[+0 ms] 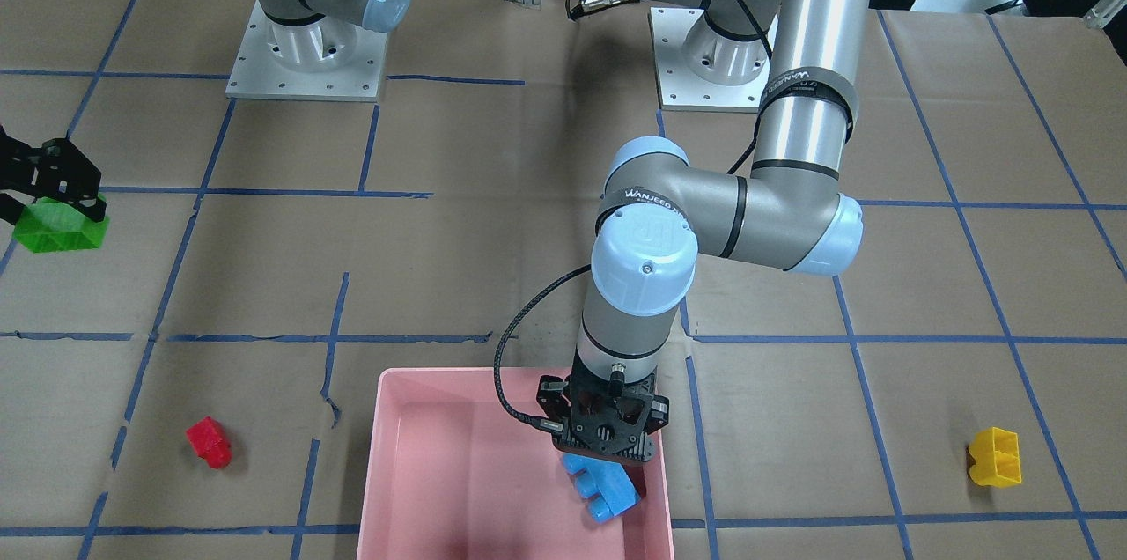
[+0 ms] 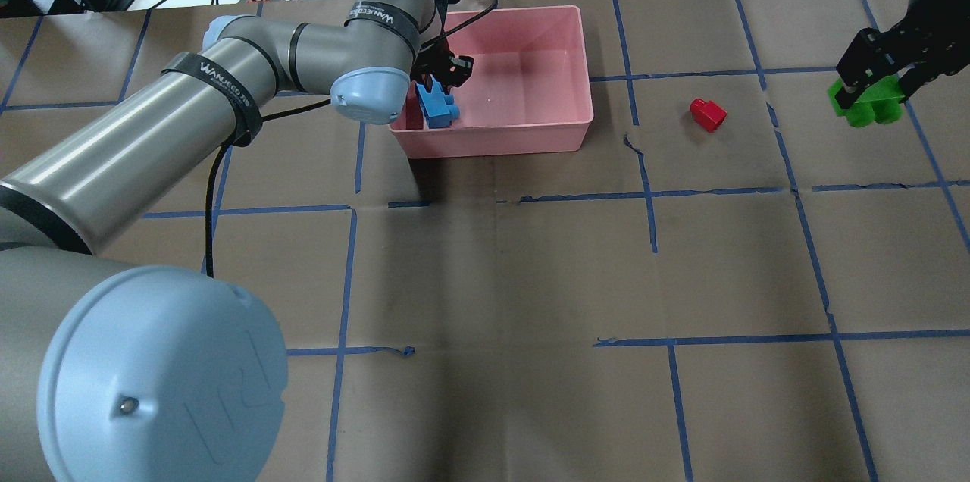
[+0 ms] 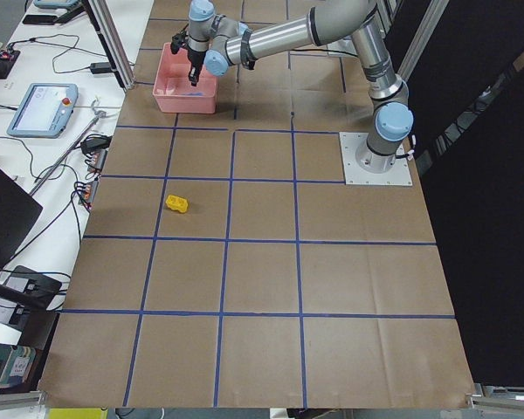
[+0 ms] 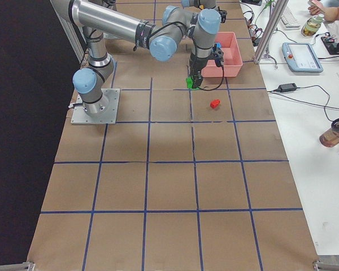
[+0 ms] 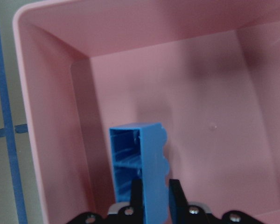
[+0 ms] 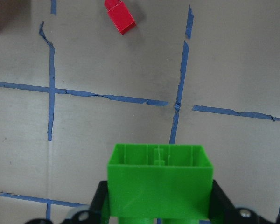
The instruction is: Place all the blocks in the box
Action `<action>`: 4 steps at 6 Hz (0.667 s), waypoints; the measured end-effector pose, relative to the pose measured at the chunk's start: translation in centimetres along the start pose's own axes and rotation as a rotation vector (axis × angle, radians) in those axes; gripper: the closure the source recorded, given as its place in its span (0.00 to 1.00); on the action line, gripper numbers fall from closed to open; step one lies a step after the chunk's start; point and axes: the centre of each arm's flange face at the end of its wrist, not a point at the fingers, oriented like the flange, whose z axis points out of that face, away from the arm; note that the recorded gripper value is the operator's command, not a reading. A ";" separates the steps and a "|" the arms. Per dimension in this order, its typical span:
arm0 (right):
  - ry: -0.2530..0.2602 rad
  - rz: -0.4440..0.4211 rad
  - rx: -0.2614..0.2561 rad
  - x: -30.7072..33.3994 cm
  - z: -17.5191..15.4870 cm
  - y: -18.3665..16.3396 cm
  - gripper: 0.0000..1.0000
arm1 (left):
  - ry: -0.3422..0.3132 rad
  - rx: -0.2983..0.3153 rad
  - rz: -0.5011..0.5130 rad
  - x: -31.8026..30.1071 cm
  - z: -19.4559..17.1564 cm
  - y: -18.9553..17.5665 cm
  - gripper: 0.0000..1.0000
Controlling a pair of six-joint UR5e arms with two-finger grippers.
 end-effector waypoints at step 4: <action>0.031 0.081 0.057 -13.3 1.2 -4.3 0.67 | -0.103 -0.016 -0.195 -15.5 -7.3 2.7 0.01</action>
